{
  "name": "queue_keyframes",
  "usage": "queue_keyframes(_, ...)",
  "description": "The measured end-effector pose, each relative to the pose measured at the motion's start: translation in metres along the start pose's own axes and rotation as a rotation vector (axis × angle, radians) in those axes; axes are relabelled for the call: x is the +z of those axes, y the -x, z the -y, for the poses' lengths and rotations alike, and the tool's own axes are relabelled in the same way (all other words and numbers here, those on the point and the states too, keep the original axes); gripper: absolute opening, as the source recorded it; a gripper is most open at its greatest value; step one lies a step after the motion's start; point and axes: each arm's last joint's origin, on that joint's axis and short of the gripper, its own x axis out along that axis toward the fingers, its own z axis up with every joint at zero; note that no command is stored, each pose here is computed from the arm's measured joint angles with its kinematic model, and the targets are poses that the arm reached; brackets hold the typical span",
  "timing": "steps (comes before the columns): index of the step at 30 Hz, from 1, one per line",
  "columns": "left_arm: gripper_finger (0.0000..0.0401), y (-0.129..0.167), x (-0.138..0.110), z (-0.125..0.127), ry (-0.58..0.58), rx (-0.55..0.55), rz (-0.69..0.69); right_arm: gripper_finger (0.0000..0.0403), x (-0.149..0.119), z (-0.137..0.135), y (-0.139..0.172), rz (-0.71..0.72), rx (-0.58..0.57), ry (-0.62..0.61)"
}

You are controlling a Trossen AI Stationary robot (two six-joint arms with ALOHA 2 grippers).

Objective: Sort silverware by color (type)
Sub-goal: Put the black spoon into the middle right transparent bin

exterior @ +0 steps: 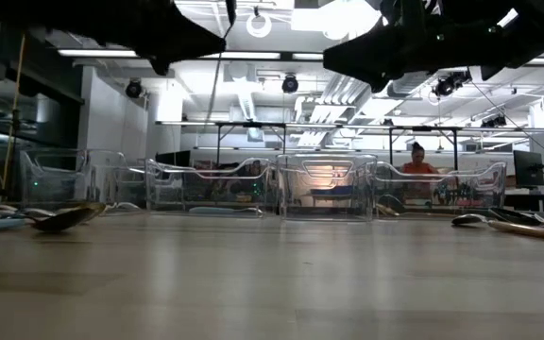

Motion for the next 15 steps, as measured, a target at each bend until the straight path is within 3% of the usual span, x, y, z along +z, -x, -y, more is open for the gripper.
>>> queue_keyframes(6, 0.0000, -0.009, -0.012, -0.030, 0.055, -0.077, 0.064, 0.0108, 0.004, 0.000, 0.000, 0.038, -0.001, -0.001)
queue_keyframes(15, 0.0000, -0.013, -0.011, -0.039, 0.060, -0.083, 0.107, 0.0108, 0.005, 0.000, 0.000, 0.057, -0.002, -0.002)
